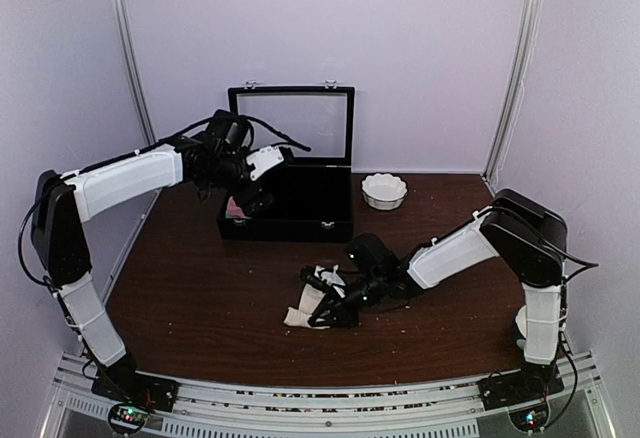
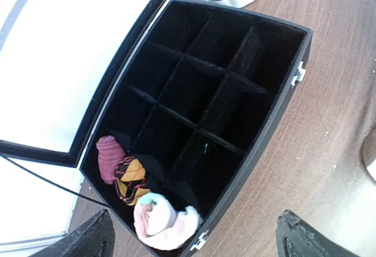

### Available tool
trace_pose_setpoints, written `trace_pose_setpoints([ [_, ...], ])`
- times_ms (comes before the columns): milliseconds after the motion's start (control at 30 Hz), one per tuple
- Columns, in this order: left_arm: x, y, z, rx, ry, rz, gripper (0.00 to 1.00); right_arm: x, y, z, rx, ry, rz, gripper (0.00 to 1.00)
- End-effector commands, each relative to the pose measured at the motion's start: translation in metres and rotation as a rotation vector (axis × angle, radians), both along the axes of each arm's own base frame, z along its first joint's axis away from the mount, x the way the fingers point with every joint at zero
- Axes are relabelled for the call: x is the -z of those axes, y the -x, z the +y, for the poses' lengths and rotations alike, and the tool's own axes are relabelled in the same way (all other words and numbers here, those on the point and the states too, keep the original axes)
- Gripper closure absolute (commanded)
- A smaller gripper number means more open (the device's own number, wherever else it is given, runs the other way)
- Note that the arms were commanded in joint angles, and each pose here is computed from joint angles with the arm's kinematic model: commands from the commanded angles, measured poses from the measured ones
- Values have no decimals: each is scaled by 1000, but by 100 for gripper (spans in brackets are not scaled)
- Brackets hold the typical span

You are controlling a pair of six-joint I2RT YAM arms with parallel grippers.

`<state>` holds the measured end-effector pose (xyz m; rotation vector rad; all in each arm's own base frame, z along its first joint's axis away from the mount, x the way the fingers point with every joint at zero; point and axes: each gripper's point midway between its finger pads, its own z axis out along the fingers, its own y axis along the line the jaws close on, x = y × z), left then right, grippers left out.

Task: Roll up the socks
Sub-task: Roll the sock at the center of the board.

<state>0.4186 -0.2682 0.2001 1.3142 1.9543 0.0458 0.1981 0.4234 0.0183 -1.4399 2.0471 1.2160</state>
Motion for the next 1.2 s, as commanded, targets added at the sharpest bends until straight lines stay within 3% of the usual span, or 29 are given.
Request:
trace_pose_setpoints([
  [0,38,16,14,49,-54,199,2,104,43,-88,87,442,269,100],
  [133,39,46,5,179,2,151,2,109,42,-93,112,435,303,100],
  [433,42,133,-33,545,155,340,2,119,37,-102,149,443,362,100],
  [567,68,178,-53,694,78,419,2,121,35,-102,164,441,384,100],
  [600,78,191,-57,737,48,448,5,122,35,-102,164,443,385,100],
  [667,94,209,-66,788,-2,496,26,121,34,-102,169,443,386,100],
  [700,101,215,-70,804,-19,518,38,121,34,-102,171,440,388,100],
  [733,106,215,-72,806,-27,529,41,120,33,-101,174,435,386,100],
  [867,113,217,-80,813,-2,558,42,119,30,-98,183,418,385,100],
  [967,113,231,-83,850,20,579,37,118,29,-96,184,411,385,100],
  [1067,129,234,-83,839,-22,571,33,117,29,-95,185,401,388,100],
  [1167,144,228,-86,804,-50,550,35,118,30,-95,191,397,396,100],
])
